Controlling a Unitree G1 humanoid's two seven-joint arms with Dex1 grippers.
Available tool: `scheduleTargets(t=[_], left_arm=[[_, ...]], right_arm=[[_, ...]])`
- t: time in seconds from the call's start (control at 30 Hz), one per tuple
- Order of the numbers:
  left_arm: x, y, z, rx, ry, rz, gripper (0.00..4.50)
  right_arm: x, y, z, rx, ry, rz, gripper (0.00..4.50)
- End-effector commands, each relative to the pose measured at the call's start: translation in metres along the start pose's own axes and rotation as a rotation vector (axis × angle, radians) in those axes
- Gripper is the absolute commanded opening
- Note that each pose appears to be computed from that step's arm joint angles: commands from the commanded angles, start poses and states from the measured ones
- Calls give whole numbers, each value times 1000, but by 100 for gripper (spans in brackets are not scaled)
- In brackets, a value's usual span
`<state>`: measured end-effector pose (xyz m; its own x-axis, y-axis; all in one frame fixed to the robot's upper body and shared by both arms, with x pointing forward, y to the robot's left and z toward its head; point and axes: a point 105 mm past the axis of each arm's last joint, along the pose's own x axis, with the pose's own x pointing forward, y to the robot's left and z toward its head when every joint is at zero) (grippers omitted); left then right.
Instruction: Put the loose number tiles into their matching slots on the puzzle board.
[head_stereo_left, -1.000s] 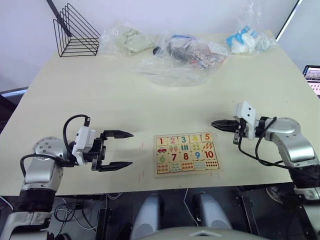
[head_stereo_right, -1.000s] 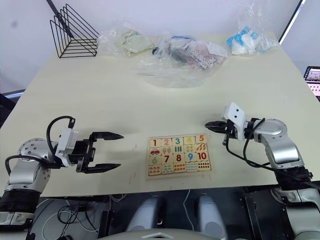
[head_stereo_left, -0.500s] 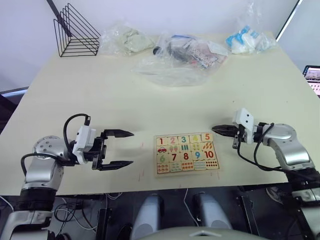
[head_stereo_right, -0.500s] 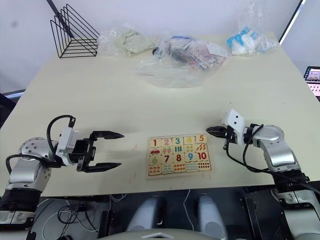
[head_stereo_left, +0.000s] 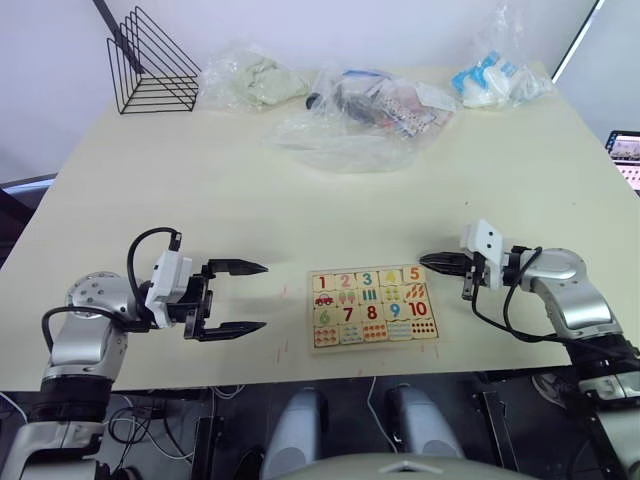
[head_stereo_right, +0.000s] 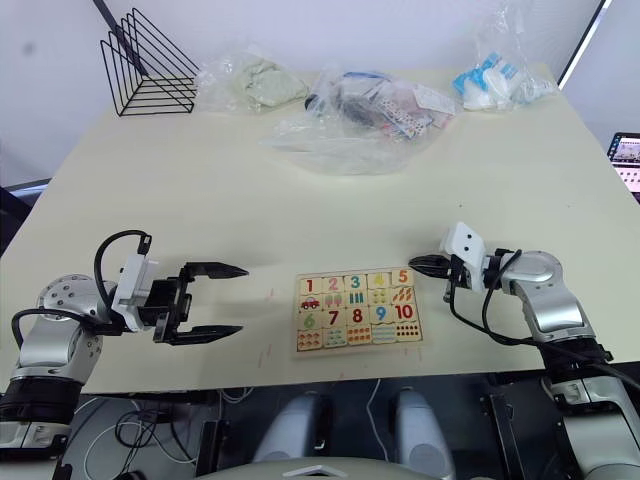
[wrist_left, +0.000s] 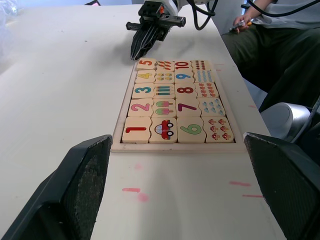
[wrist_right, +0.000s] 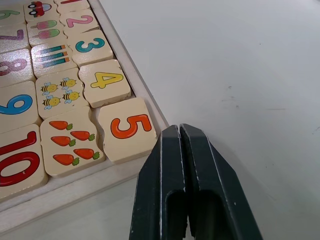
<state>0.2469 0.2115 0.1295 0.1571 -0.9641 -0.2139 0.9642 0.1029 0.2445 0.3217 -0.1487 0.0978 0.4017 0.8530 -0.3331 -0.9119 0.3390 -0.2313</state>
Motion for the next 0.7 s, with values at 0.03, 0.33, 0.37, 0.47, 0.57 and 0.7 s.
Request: scheduleTargets(t=[0.03, 0.33, 0.37, 0.47, 0.57, 0.7], left_arm=[[-2, -2, 7, 30, 3, -27, 450], [-2, -2, 7, 29, 3, -27, 450], [-2, -2, 7, 29, 3, -28, 450], [-2, -1, 6, 29, 4, -27, 450], [-2, -1, 6, 29, 4, -27, 450], [-2, -1, 6, 28, 5, -26, 450]], right_arm=[[-1, -3, 9, -29, -27, -6, 7], [1, 1, 8, -18, -36, 4, 7], [1, 1, 9, -17, -38, 4, 7], [1, 1, 9, -16, -39, 3, 7], [2, 1, 9, -15, -41, 4, 7], [3, 1, 10, -16, -48, 6, 7]])
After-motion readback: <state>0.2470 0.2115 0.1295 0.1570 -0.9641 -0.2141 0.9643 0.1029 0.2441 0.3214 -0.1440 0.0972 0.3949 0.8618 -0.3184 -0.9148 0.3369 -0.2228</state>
